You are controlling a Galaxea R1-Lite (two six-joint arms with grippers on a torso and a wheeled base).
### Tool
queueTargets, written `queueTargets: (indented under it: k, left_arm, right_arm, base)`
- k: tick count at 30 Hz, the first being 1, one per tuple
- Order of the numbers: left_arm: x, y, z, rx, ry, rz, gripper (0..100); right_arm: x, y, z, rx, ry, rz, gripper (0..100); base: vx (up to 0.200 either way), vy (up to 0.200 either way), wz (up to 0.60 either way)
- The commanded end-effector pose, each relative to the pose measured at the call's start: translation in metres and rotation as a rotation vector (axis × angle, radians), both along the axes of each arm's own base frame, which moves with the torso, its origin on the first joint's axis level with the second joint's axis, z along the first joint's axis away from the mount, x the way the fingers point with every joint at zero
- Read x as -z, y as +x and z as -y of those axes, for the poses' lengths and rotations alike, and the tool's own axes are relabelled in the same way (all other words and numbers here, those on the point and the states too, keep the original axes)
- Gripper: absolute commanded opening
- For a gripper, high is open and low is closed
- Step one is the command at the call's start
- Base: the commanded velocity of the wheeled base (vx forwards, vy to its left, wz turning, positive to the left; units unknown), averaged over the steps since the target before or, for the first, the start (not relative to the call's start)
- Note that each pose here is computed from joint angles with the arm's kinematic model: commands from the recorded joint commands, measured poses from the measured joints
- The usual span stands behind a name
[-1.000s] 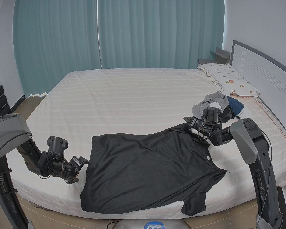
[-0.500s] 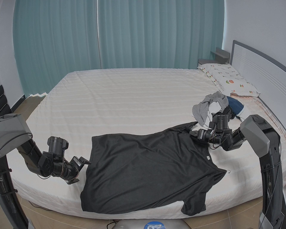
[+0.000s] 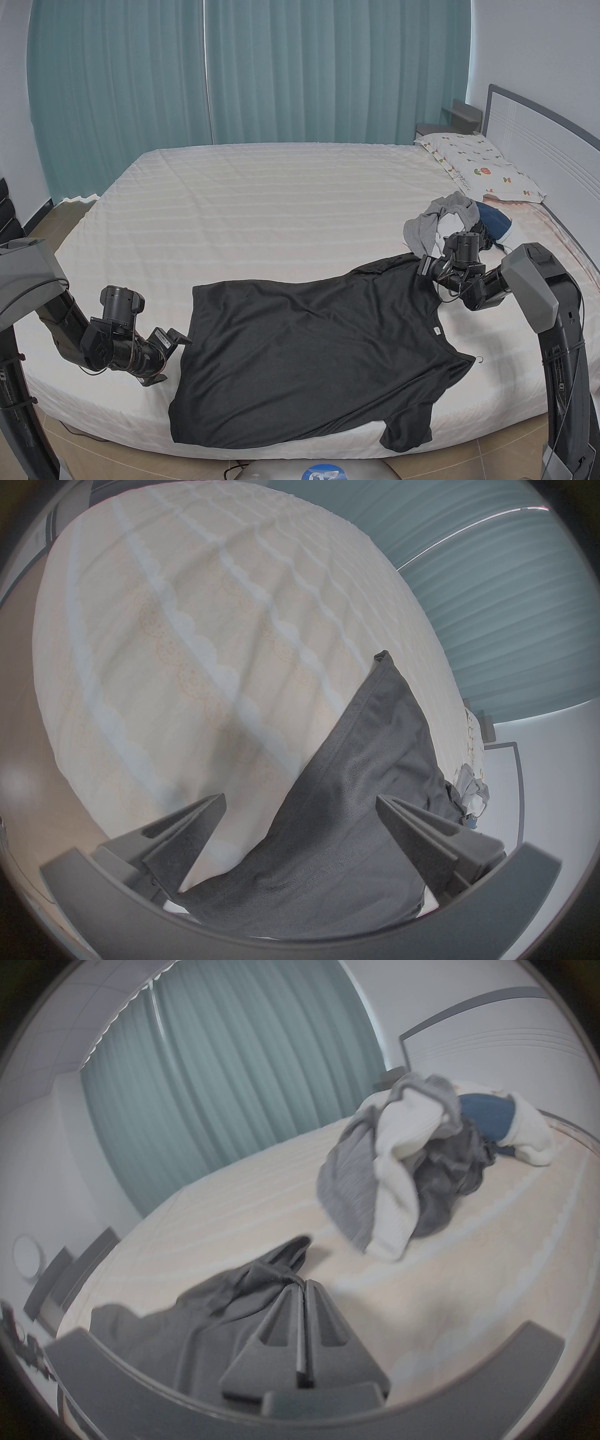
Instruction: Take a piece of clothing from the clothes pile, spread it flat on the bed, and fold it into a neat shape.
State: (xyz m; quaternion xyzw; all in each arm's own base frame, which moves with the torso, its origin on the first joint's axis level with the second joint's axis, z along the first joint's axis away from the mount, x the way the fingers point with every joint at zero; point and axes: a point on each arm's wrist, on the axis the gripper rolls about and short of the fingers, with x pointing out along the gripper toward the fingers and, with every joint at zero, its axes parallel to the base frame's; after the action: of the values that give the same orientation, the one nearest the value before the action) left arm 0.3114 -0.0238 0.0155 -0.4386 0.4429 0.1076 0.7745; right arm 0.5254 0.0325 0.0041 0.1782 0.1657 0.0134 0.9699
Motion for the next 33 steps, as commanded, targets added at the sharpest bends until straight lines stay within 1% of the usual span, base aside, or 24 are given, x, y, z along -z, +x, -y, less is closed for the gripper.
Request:
queueTargets:
  k: [1, 5, 9, 10, 15, 16, 18, 19, 20, 22, 25, 26, 27, 29, 30, 31, 33]
  left_arm:
    - [0.001, 0.0, 0.0, 0.0, 0.0, -0.001, 100]
    - [0.001, 0.0, 0.0, 0.0, 0.0, -0.001, 100]
    - [0.001, 0.0, 0.0, 0.0, 0.0, -0.001, 100]
    - [0.001, 0.0, 0.0, 0.0, 0.0, -0.001, 100]
    - [0.0, 0.001, 0.0, -0.002, -0.002, 0.001, 100]
    - [0.0, 0.001, 0.0, -0.003, -0.003, 0.002, 100]
    - [-0.001, 0.002, 0.0, -0.005, -0.005, 0.005, 100]
    - [-0.001, 0.002, 0.0, -0.005, -0.005, 0.005, 100]
    - [-0.001, 0.002, 0.0, -0.005, -0.005, 0.006, 100]
    - [-0.001, 0.002, -0.001, -0.007, -0.005, 0.008, 100]
    - [-0.002, 0.002, -0.001, -0.01, -0.008, 0.009, 100]
    - [-0.002, 0.002, -0.002, -0.011, -0.008, 0.01, 100]
    - [-0.002, 0.002, -0.002, -0.011, -0.008, 0.01, 100]
    - [-0.001, 0.002, -0.001, -0.006, -0.003, 0.007, 100]
    - [-0.001, 0.002, -0.001, -0.006, -0.003, 0.007, 100]
    - [-0.002, 0.002, -0.001, -0.006, -0.006, 0.011, 100]
    - [-0.004, 0.002, -0.001, -0.007, -0.01, 0.015, 100]
  right_arm:
    - [0.008, 0.006, 0.018, 0.053, 0.018, 0.01, 0]
    - [0.01, 0.008, 0.023, 0.079, 0.066, 0.022, 0]
    - [0.019, 0.009, 0.024, 0.086, 0.066, 0.01, 0]
    - [0.021, 0.009, 0.024, 0.086, 0.065, 0.002, 100]
    - [0.021, 0.005, 0.024, 0.091, 0.074, -0.007, 100]
    - [0.015, 0.0, 0.024, 0.1, 0.084, -0.017, 100]
    - [-0.001, -0.009, 0.024, 0.111, 0.12, -0.023, 100]
    - [-0.002, -0.01, 0.024, 0.111, 0.124, -0.025, 100]
    - [-0.012, -0.02, 0.025, 0.123, 0.174, -0.042, 100]
    - [-0.023, -0.028, 0.027, 0.136, 0.202, -0.044, 100]
    - [-0.029, -0.038, 0.03, 0.154, 0.228, -0.053, 100]
    - [-0.032, -0.048, 0.03, 0.161, 0.238, -0.065, 100]
    - [-0.033, -0.05, 0.03, 0.161, 0.238, -0.068, 100]
    - [-0.039, -0.07, 0.028, 0.167, 0.241, -0.105, 100]
    - [-0.039, -0.07, 0.028, 0.167, 0.241, -0.105, 100]
    - [-0.042, -0.085, 0.028, 0.169, 0.238, -0.132, 100]
    - [-0.039, -0.1, 0.028, 0.171, 0.239, -0.176, 100]
  base:
    - [0.0, 0.0, 0.0]
    - [0.0, 0.0, 0.0]
    - [0.0, 0.0, 0.0]
    - [0.0, 0.0, 0.0]
    - [0.0, 0.0, 0.0]
    - [0.0, 0.0, 0.0]
    - [0.0, 0.0, 0.0]
    - [0.0, 0.0, 0.0]
    - [0.0, 0.0, 0.0]
    - [0.0, 0.0, 0.0]
    - [0.0, 0.0, 0.0]
    - [0.0, 0.0, 0.0]
    - [0.0, 0.0, 0.0]
    - [0.0, 0.0, 0.0]
    - [0.0, 0.0, 0.0]
    - [0.0, 0.0, 0.0]
    - [0.0, 0.0, 0.0]
